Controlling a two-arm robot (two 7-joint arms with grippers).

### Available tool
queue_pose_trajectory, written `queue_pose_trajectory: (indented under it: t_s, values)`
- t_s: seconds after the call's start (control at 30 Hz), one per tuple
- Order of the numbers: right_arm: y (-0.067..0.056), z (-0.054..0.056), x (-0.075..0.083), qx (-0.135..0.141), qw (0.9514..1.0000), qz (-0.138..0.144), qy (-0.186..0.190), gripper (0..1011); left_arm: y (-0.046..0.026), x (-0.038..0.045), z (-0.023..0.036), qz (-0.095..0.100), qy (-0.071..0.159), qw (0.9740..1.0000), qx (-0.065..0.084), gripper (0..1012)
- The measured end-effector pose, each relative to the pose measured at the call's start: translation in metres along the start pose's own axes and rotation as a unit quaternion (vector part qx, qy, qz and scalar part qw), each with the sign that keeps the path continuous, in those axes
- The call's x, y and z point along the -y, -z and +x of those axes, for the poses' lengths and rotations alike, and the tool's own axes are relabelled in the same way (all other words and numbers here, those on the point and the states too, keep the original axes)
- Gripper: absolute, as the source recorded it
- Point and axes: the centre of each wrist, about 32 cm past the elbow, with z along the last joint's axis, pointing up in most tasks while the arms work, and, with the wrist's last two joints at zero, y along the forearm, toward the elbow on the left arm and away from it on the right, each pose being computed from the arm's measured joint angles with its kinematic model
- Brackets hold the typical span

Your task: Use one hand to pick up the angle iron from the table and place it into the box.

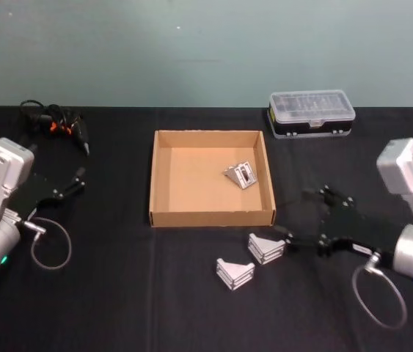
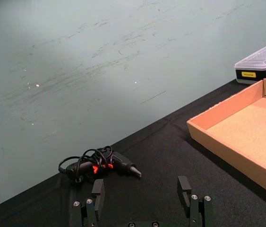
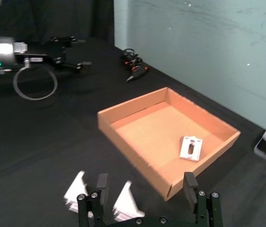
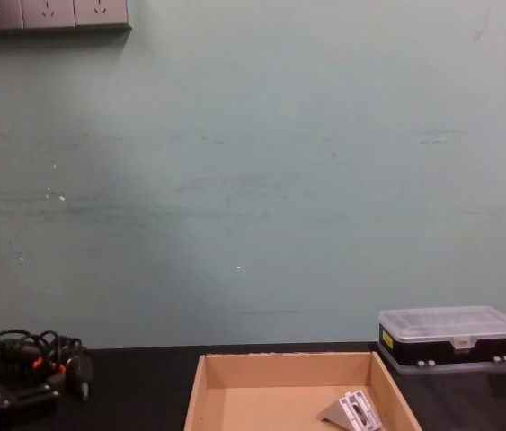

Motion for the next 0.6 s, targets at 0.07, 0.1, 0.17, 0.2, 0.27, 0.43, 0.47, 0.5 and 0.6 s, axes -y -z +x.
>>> queue_pose_trajectory:
  t_s: [0.07,0.1,0.17,0.2,0.27,0.43,0.47,0.5,0.6]
  values:
    - [0.003,-0.001,0.005,-0.002,1.0,0.0,-0.005,1000,0.0,0.0,0.0,0.0,0.0,1.0,0.0,1011]
    - [0.004,-0.002,0.008,-0.003,1.0,0.001,-0.008,1000,0.0,0.0,0.0,0.0,0.0,1.0,0.0,1011]
    - [0.008,-0.005,0.014,-0.005,0.9999,-0.001,-0.017,1000,0.0,0.0,0.0,0.0,0.0,1.0,0.0,1011]
    - [0.01,-0.006,0.016,-0.006,0.9998,-0.003,-0.02,1000,0.0,0.0,0.0,0.0,0.0,1.0,0.0,1011]
    - [0.012,-0.008,0.018,-0.007,0.9997,-0.006,-0.022,1000,0.0,0.0,0.0,0.0,0.0,1.0,0.0,1011]
    - [0.018,-0.013,0.017,-0.011,0.9993,-0.02,-0.03,1000,0.0,0.0,0.0,0.0,0.0,1.0,0.0,1011]
    - [0.019,-0.014,0.016,-0.012,0.9992,-0.023,-0.03,1000,0.0,0.0,0.0,0.0,0.0,1.0,0.0,1011]
    - [0.02,-0.014,0.015,-0.013,0.9992,-0.025,-0.03,1000,0.0,0.0,0.0,0.0,0.0,1.0,0.0,1011]
    - [0.024,-0.015,0.011,-0.016,0.9989,-0.035,-0.029,1000,0.0,0.0,0.0,0.0,0.0,1.0,0.0,1011]
